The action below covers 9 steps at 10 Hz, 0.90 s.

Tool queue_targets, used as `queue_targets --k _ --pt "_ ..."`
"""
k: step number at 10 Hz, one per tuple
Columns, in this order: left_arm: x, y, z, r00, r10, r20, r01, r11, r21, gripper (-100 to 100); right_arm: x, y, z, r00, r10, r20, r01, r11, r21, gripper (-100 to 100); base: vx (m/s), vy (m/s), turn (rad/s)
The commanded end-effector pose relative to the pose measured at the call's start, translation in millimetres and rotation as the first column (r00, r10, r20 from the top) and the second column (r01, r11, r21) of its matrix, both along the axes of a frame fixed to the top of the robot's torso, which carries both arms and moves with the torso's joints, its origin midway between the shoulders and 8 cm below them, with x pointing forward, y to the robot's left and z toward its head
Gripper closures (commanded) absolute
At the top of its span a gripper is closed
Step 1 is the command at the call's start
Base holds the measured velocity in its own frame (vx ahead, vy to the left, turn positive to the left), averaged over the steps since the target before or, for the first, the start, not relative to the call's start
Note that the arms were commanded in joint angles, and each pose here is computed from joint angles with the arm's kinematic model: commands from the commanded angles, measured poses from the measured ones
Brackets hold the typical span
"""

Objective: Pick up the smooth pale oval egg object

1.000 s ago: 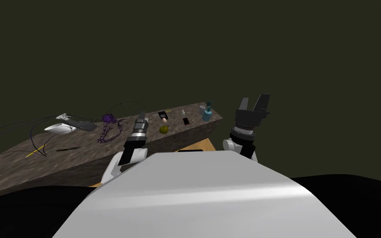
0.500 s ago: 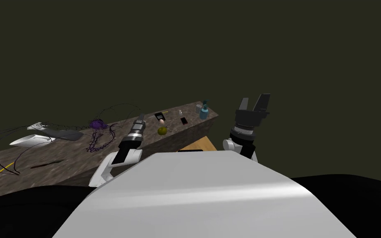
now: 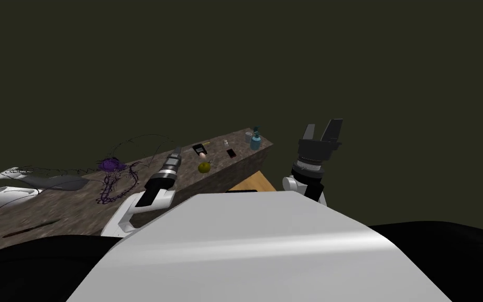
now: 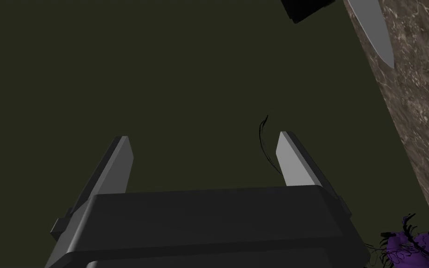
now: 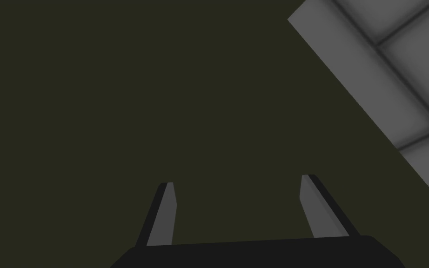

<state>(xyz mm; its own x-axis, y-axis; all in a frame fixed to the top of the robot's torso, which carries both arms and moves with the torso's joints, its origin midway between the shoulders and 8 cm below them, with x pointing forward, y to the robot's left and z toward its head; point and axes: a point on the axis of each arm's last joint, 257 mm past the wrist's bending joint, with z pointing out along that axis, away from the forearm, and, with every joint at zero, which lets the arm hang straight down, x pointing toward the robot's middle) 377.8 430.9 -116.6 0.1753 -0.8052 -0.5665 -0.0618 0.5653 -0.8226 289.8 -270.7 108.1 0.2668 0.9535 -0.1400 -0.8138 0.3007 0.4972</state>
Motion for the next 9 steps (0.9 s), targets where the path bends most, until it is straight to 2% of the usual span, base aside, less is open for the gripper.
queue_targets --k 1,2,4,5,7,8,9 --pt "-4 19.3 -14 0.997 0.035 -0.065 -0.034 0.999 0.016 -100 0 0 0 1.000 0.000 0.000 0.000 1.000 0.000 0 -0.045 0.063 -0.374" --pt "-5 21.1 -16 0.996 0.042 -0.074 -0.041 0.999 0.014 -100 0 0 0 1.000 0.000 0.000 0.000 1.000 0.000 0 -0.033 0.063 -0.089" --pt "-11 44.5 -32 0.985 0.087 -0.150 -0.083 0.996 0.032 -100 0 0 0 1.000 0.000 0.000 0.000 1.000 0.000 0 -0.030 0.049 -0.232" --pt "-12 47.4 -36 0.981 0.098 -0.165 -0.094 0.995 0.030 -100 0 0 0 1.000 0.000 0.000 0.000 1.000 0.000 0 -0.029 0.042 -0.122" --pt "-21 70.1 -51 0.961 0.144 -0.237 -0.138 0.989 0.043 -100 0 0 0 1.000 0.000 0.000 0.000 1.000 0.000 0 -0.032 0.035 -0.291" --pt "-22 72.8 -55 0.956 0.155 -0.251 -0.149 0.988 0.043 -100 0 0 0 1.000 0.000 0.000 0.000 1.000 0.000 0 -0.027 0.036 -0.129" --pt "-28 83.8 -63 0.941 0.179 -0.287 -0.172 0.984 0.048 -100 0 0 0 1.000 0.000 0.000 0.000 1.000 0.000 0 -0.016 0.024 -0.190"
